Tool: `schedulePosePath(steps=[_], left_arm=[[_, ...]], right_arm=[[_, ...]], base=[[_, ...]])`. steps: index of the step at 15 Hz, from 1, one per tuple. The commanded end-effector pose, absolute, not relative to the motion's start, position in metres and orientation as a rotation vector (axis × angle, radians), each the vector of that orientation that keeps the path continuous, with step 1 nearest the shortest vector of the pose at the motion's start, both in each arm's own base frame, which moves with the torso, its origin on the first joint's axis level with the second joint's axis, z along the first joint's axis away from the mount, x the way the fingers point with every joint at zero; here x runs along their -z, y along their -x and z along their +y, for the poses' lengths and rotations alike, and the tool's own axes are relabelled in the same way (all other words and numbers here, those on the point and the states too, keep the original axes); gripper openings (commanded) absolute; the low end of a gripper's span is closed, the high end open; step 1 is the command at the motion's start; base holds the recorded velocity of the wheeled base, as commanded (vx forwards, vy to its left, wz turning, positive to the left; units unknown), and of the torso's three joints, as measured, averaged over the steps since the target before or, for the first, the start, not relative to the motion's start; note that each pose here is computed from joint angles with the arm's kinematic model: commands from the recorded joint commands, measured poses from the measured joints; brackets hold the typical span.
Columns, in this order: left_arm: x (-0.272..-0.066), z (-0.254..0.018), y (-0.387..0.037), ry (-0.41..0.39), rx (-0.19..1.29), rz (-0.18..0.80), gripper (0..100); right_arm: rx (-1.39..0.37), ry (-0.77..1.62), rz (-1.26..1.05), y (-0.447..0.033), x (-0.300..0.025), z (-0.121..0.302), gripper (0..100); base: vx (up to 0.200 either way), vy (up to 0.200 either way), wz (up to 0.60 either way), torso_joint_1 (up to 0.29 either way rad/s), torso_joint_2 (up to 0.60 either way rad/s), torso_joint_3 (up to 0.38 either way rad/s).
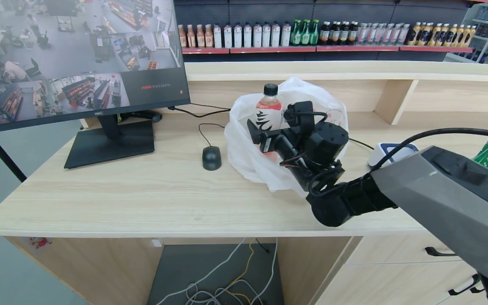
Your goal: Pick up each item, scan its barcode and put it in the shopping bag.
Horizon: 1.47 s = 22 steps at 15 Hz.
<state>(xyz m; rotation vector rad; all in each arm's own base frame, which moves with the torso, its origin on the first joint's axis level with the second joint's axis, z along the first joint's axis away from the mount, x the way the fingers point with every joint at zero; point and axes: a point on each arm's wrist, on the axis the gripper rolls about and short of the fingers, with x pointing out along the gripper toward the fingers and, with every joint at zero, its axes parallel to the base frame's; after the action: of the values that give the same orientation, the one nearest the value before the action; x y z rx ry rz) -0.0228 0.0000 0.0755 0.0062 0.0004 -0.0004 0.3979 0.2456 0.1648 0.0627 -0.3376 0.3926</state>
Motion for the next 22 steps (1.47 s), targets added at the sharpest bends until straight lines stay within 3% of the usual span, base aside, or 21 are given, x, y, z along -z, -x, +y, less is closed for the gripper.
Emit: schedulePosePath(steps=[1, 8, 14, 22], left_arm=[[-0.075, 0.000, 0.023, -0.006, 0.000, 0.000, 100], [-0.075, 0.000, 0.023, -0.006, 0.002, 0.000, 100], [-0.075, 0.000, 0.023, -0.006, 0.000, 0.000, 100], [-0.075, 0.000, 0.023, -0.006, 0.002, 0.000, 100]], right_arm=[[-0.396, -0.068, -0.352, -0.379, -0.185, 0.236, 100], [-0.414, -0.078, -0.394, -0.305, -0.215, 0.198, 100], [-0.428, -0.055, -0.329, -0.216, -0.191, 0.143, 100], [-0.448, -0.071, -0.316, -0.185, -0.191, 0.127, 100]], base=[[0.000, 0.000, 0.00, 0.000, 0.00, 0.000], [0.000, 0.000, 0.00, 0.000, 0.00, 0.000], [0.000, 0.000, 0.00, 0.000, 0.00, 0.000], [0.000, 0.000, 0.00, 0.000, 0.00, 0.000]])
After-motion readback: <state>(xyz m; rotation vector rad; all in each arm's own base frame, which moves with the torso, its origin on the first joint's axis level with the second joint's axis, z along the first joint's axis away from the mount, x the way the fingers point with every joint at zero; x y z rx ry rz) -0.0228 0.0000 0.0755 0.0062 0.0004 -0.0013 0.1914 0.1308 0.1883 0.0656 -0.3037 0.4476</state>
